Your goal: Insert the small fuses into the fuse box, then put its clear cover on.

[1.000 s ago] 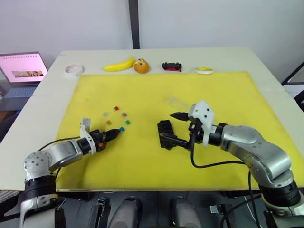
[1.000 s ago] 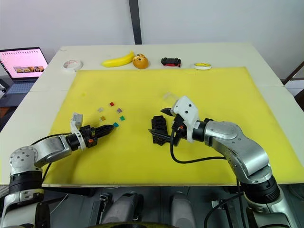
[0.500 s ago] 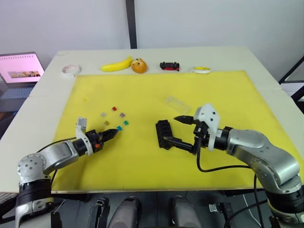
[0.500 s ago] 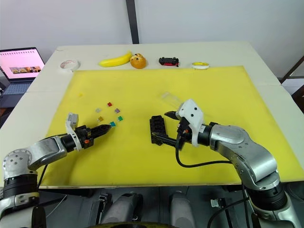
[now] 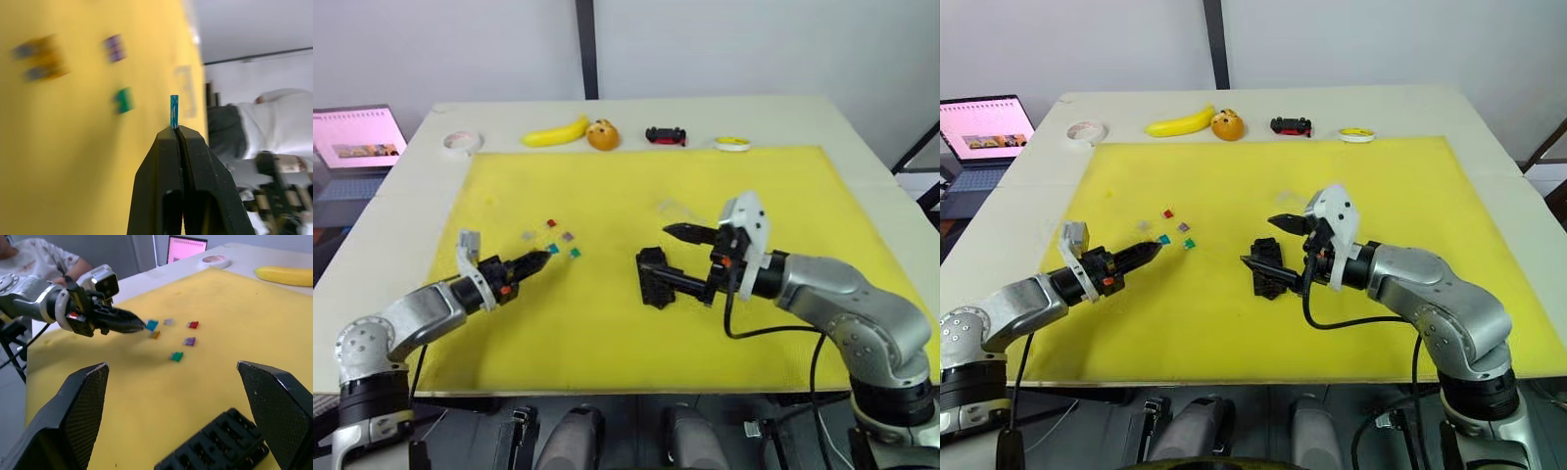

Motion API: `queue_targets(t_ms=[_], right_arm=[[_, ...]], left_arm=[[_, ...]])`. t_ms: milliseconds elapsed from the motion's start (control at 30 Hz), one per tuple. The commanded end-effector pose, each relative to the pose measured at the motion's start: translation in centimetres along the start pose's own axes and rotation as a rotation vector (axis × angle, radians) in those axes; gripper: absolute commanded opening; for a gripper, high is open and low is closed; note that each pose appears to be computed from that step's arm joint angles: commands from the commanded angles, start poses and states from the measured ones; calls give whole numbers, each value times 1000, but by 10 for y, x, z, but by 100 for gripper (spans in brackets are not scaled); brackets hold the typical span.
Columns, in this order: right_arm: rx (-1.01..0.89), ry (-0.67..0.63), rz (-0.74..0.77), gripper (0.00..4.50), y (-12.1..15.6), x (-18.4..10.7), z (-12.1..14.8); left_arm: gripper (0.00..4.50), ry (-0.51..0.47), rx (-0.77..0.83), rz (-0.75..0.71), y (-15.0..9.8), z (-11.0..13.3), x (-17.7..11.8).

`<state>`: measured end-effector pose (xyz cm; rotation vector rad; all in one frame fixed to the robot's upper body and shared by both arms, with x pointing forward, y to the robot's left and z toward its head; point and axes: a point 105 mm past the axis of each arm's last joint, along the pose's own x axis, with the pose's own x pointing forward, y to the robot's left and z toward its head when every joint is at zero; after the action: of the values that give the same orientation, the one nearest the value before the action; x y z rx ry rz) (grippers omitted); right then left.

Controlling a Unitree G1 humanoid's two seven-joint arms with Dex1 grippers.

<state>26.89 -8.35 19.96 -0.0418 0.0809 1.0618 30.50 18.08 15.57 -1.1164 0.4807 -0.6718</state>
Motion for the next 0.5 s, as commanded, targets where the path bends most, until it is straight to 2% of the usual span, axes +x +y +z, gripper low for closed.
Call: queue_targets(t_ms=[33,267,433,500], right_arm=[[93,-130,-23,450,0,10,23],[310,-279,-48,450,-5,26,45],[432,-348,-54,450,-9,30,57],[488,-372,-61,450,-9,32,59]], left_arm=[[4,53,109,-144,-46,4,12],[4,200,253,-277,-87,-13,31],[4,199,245,-349,-100,-18,43],[4,167,217,-392,-105,-17,48]])
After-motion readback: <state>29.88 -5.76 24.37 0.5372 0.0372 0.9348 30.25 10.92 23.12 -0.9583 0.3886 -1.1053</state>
